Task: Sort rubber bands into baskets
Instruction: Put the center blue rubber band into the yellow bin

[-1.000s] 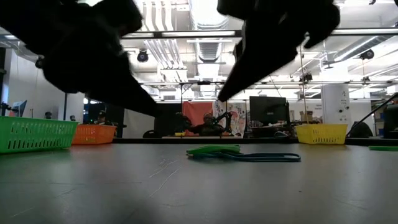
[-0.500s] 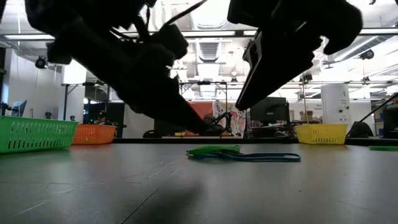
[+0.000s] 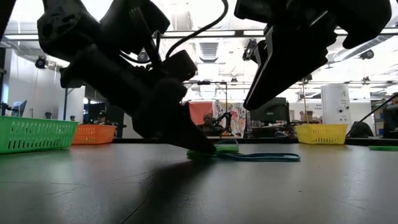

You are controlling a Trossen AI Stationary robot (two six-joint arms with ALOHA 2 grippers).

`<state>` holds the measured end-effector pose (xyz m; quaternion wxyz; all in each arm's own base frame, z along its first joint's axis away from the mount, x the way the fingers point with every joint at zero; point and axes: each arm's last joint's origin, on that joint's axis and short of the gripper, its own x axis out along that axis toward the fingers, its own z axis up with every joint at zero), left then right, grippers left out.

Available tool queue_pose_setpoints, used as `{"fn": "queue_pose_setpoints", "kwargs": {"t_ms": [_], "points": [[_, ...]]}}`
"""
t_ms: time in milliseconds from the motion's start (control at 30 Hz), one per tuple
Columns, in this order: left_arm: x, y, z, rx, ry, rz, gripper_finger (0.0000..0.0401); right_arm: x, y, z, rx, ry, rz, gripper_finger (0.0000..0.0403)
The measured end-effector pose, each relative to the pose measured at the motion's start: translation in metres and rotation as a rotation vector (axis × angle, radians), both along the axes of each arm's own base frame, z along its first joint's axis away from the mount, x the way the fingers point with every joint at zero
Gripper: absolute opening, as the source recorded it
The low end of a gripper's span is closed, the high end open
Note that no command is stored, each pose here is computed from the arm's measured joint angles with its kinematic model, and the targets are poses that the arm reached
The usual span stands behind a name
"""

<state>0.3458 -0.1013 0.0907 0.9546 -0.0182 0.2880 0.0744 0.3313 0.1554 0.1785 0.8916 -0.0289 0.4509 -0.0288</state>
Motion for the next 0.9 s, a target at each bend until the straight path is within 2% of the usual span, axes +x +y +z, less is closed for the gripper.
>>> {"fn": "queue_pose_setpoints", "kwargs": {"t_ms": [200, 900], "points": [[0.0005, -0.0013, 0.0065, -0.013, -0.025, -0.009, 0.0077, -0.0001, -0.0002, -0.0002, -0.001, 0.0, -0.001, 0.0077], [-0.0008, -0.0009, -0.0016, 0.006, 0.006, -0.016, 0.0077, -0.0003, -0.0003, -0.0005, 0.007, 0.0, -0.012, 0.0068]]}}
